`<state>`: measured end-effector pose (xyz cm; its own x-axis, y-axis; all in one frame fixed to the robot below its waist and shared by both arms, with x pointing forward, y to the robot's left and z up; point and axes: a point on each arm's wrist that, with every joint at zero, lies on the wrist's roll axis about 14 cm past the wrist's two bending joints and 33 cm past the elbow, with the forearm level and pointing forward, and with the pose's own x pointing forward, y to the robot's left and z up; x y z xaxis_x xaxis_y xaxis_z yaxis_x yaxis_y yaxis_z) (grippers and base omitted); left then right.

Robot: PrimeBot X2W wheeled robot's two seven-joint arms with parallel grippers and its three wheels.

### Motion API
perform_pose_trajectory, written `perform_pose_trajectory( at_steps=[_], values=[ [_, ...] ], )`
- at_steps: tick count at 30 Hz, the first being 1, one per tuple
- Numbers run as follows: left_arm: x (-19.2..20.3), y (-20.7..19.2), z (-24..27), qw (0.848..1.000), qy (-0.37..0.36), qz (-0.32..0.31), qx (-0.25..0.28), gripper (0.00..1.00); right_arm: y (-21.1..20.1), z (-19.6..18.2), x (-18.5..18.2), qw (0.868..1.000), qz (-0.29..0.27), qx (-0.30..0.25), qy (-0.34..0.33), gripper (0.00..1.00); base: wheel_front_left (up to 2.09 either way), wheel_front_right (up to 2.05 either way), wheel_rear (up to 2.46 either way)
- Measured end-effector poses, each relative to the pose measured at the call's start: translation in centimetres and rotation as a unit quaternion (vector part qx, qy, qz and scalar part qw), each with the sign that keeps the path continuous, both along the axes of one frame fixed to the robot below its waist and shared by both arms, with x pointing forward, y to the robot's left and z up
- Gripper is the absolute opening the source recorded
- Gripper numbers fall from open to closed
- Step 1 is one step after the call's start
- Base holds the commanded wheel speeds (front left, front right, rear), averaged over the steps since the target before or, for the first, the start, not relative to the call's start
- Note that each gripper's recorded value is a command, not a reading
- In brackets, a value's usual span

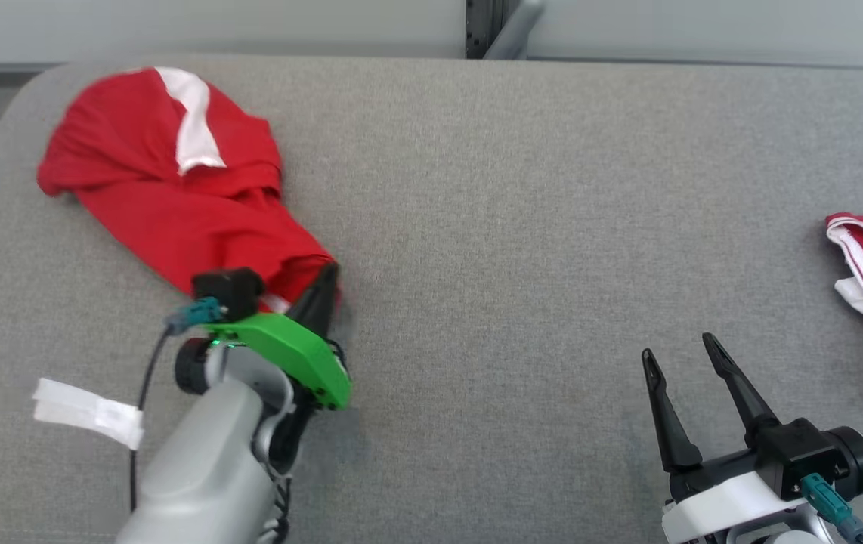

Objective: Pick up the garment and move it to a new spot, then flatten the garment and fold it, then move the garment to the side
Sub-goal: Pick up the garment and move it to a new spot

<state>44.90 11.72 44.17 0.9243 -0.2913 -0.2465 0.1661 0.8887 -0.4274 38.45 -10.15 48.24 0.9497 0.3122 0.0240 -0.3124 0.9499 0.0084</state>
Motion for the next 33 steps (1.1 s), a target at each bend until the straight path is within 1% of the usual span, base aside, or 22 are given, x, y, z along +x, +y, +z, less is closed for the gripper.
perform_pose_trajectory(
  at_steps=[2, 5, 9, 12, 15, 19, 20, 22, 25, 27, 28, 29, 30, 31, 33],
  values=[
    [-1.3, -3.3, 1.5, 0.999, -0.017, -0.047, -0.014, 0.00, -0.2, 0.8, -0.4, 1.000, -0.005, 0.003, -0.011, 1.00, 0.00, 0.00, 0.00],
    [-3.7, -8.1, 3.8, 0.992, -0.038, -0.118, -0.034, 0.00, -0.5, 1.8, -1.2, 1.000, -0.011, 0.007, -0.022, 1.00, 0.00, 0.00, 0.00],
    [-7.4, -14.0, 6.2, 0.975, -0.054, -0.209, -0.060, 0.00, -1.1, 2.8, -1.9, 0.999, -0.020, 0.012, -0.036, 1.00, 0.00, 0.00, 0.00],
    [-10.1, -17.2, 6.0, 0.962, -0.044, -0.263, -0.063, 0.00, -1.8, 2.9, -2.3, 0.999, -0.033, 0.018, -0.036, 1.00, 0.00, 0.00, 0.00],
    [-11.8, -19.1, 5.6, 0.953, -0.038, -0.296, -0.061, 0.00, -2.7, 2.9, -2.6, 0.998, -0.047, 0.020, -0.035, 1.00, 0.00, 0.00, 0.00],
    [-14.5, -22.1, 6.4, 0.933, -0.044, -0.350, -0.076, 0.00, -4.1, 2.7, -2.8, 0.997, -0.069, 0.019, -0.031, 1.00, 0.00, 0.00, 0.00],
    [-14.8, -22.6, 6.4, 0.931, -0.044, -0.354, -0.076, 0.00, -4.3, 2.6, -2.8, 0.997, -0.072, 0.018, -0.030, 1.00, 0.00, 0.00, 0.00],
    [-14.6, -22.8, 5.9, 0.933, -0.035, -0.350, -0.074, 0.00, -4.6, 2.5, -2.7, 0.997, -0.076, 0.019, -0.029, 1.00, 0.00, 0.00, 0.00],
    [-13.4, -22.0, 4.0, 0.945, -0.014, -0.323, -0.051, 0.00, -4.8, 2.5, -2.5, 0.996, -0.080, 0.021, -0.028, 1.00, 0.00, 0.00, 0.00],
    [-13.2, -21.7, 2.6, 0.948, 0.004, -0.314, -0.044, 0.17, -5.0, 2.3, -2.5, 0.996, -0.084, 0.022, -0.026, 1.00, 0.00, 0.00, 0.00],
    [-13.2, -21.6, 2.1, 0.949, 0.011, -0.311, -0.044, 0.33, -5.2, 2.2, -2.4, 0.996, -0.087, 0.021, -0.024, 1.00, 0.00, 0.00, 0.00],
    [-13.2, -21.4, 1.6, 0.950, 0.019, -0.308, -0.042, 0.33, -5.4, 2.2, -2.4, 0.995, -0.090, 0.021, -0.023, 1.00, 0.00, 0.00, 0.00],
    [-13.3, -21.3, 1.1, 0.951, 0.026, -0.306, -0.039, 0.52, -5.5, 2.1, -2.4, 0.995, -0.091, 0.021, -0.022, 1.00, 0.00, 0.00, 0.00],
    [-13.4, -21.2, 0.8, 0.951, 0.031, -0.304, -0.037, 0.98, -5.5, 2.1, -2.4, 0.995, -0.092, 0.021, -0.022, 1.00, 0.00, 0.00, 0.00],
    [-13.2, -21.0, 0.7, 0.954, 0.030, -0.295, -0.038, 1.00, -5.6, 2.1, -2.4, 0.995, -0.092, 0.021, -0.023, 1.00, 0.00, 0.00, 0.00]
  ],
)
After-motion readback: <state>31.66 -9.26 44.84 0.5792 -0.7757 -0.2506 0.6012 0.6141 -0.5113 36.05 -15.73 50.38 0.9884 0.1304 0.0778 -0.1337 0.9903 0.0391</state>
